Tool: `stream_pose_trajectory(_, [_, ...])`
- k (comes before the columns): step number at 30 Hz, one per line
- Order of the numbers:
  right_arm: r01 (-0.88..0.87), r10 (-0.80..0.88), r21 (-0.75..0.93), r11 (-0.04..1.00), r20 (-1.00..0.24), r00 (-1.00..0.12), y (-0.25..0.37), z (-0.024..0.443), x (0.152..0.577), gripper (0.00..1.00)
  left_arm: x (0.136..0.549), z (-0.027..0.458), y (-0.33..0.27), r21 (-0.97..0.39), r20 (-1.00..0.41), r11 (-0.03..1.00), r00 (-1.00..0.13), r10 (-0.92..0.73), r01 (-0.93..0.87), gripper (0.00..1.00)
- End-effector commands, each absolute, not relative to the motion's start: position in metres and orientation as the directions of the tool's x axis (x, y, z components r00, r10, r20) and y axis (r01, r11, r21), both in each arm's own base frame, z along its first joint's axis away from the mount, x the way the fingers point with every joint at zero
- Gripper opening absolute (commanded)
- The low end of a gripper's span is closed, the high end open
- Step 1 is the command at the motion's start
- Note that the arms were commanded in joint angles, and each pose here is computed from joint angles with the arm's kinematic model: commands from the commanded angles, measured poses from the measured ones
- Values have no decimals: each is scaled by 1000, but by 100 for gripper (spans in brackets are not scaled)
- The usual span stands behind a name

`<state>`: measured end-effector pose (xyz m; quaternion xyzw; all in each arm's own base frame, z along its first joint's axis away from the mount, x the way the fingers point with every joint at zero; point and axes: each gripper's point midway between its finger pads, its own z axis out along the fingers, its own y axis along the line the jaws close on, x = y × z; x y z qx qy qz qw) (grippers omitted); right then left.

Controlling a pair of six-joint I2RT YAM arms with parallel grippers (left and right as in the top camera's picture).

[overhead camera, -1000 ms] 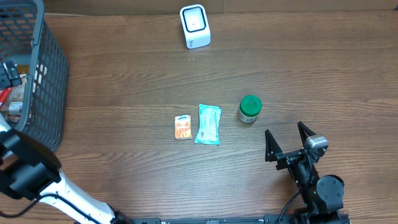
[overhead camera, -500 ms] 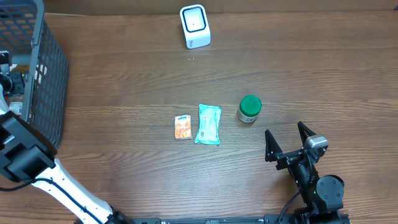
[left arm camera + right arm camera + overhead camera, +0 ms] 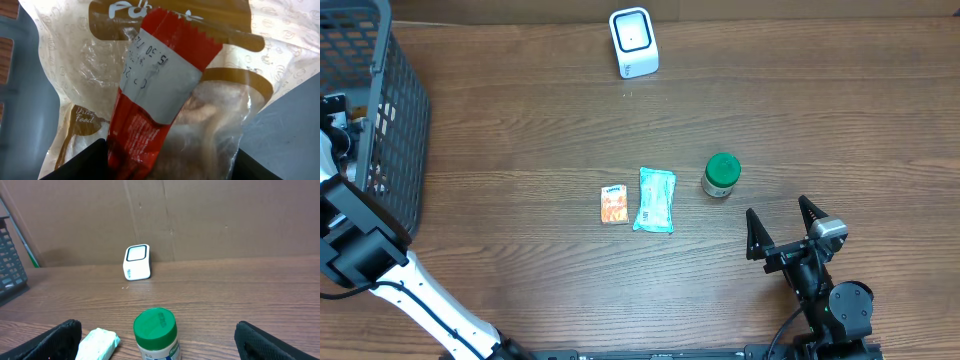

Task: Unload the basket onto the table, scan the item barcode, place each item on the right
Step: 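Move the left gripper back into the grey basket, then grasp the beige Pantree bag and red stick with the left gripper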

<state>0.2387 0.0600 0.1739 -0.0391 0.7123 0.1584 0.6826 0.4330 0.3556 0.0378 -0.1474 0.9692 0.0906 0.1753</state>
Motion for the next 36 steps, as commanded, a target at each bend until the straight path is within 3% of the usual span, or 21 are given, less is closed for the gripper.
stream_pose_trajectory(1, [-265,164,176,948,-984,-66,59,171,239,100,422,9,348,91,-295,942,-912,-283,-322,72])
stream_pose_trajectory(3, [-265,164,176,948,-984,-66,59,171,239,100,420,6,345,81,-287,941,-912,-293,-327,66])
stream_pose_trajectory(6, [-265,164,176,948,-984,-66,59,171,239,100,419,0,340,70,-271,943,-916,-295,-325,38])
stream_pose_trajectory(10, [-265,164,176,948,-984,-66,59,171,239,100,419,-3,336,49,-269,946,-916,-296,-320,7])
stream_pose_trajectory(11, [-265,164,176,948,-984,-66,59,171,239,100,419,-2,336,49,-269,946,-917,-296,-320,4])
stream_pose_trajectory(18, [-265,164,176,948,-984,-66,59,171,239,100,430,47,345,51,-361,914,-861,-358,-402,4])
stream_pose_trajectory(26, [-265,164,176,948,-984,-66,59,171,239,100,439,195,344,21,-620,868,-687,-378,-496,4])
stream_pose_trajectory(36, [-265,164,176,948,-984,-66,59,171,239,100,410,335,322,23,-810,837,-500,-305,-547,4])
